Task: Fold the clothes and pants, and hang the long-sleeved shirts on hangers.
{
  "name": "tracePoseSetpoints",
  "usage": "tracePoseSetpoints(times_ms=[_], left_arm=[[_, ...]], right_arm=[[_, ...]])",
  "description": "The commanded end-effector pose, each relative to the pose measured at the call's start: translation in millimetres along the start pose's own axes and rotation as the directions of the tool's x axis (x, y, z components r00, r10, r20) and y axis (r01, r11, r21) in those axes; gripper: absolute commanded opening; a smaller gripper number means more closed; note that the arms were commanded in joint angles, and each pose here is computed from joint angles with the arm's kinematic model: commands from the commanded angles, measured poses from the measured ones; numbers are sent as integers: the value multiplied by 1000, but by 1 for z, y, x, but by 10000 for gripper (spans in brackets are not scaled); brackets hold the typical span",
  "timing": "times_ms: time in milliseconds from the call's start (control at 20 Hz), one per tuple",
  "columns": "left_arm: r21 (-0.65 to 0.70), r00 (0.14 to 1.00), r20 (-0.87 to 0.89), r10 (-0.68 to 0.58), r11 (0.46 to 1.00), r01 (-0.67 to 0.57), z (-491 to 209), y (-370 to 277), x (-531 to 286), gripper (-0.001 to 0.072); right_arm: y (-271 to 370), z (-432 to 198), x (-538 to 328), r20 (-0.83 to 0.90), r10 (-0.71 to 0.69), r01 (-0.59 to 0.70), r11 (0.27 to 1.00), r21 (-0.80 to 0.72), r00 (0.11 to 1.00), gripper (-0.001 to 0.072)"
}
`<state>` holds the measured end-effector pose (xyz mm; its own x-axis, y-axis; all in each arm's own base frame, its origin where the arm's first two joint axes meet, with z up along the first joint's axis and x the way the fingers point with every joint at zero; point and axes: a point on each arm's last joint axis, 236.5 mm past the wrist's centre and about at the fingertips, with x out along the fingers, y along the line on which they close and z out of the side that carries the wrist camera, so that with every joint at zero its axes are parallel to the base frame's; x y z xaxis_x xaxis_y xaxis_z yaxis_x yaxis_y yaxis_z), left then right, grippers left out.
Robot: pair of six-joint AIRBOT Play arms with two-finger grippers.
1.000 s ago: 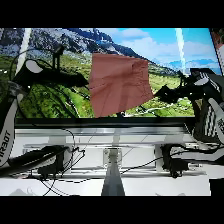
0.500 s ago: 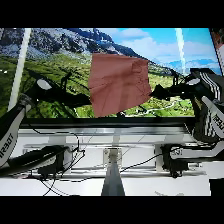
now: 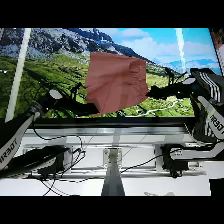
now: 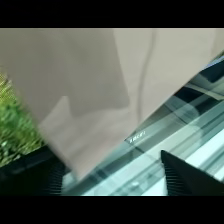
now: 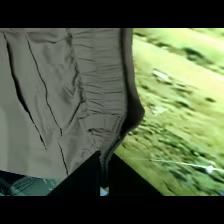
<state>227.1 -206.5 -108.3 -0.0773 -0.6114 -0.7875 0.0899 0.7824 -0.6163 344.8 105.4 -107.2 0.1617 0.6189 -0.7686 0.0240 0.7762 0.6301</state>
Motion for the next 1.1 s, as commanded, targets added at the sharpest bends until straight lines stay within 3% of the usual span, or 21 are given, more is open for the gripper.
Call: tracePoseSetpoints(times_ms=[0, 50, 150, 200, 350, 500, 650, 850, 1050], left_arm=[[27, 998, 49, 46, 999, -47, 8, 6, 7, 348], [17, 996, 73, 58, 998, -59, 14, 12, 4, 193], [-22, 988, 131, 78, 997, -76, 30, 27, -6, 106], [-49, 984, 156, 80, 996, -73, 38, 33, -14, 8], [-77, 956, 282, 82, 995, -62, 71, 41, -55, 6], [46, 878, 469, 94, 990, -131, 114, 26, -127, 5], [173, 756, 646, 105, 944, -279, 140, -15, -213, 5], [252, 472, 882, 6, 840, -481, 129, -106, -353, 5], [144, -24, 979, -202, 774, -616, 48, -196, -499, 6]], right_arm=[[12, -1, 12, -5, -15, 15, 998, -55, 1000, 19], [15, -3, 14, -9, -15, 14, 998, -62, 1000, 18], [19, 0, 10, 7, -17, 18, 997, -78, 1000, 19], [23, 3, 5, 24, -17, 19, 996, -92, 1000, 19], [47, 16, -24, 109, -4, 24, 983, -184, 994, 18], [97, 20, -66, 219, 40, 47, 924, -379, 975, 18], [170, 8, -105, 298, 133, 64, 819, -570, 945, 19], [283, -19, -182, 379, 344, 75, 648, -758, 859, 19], [381, -73, -283, 379, 607, 44, 492, -870, 699, 19]])
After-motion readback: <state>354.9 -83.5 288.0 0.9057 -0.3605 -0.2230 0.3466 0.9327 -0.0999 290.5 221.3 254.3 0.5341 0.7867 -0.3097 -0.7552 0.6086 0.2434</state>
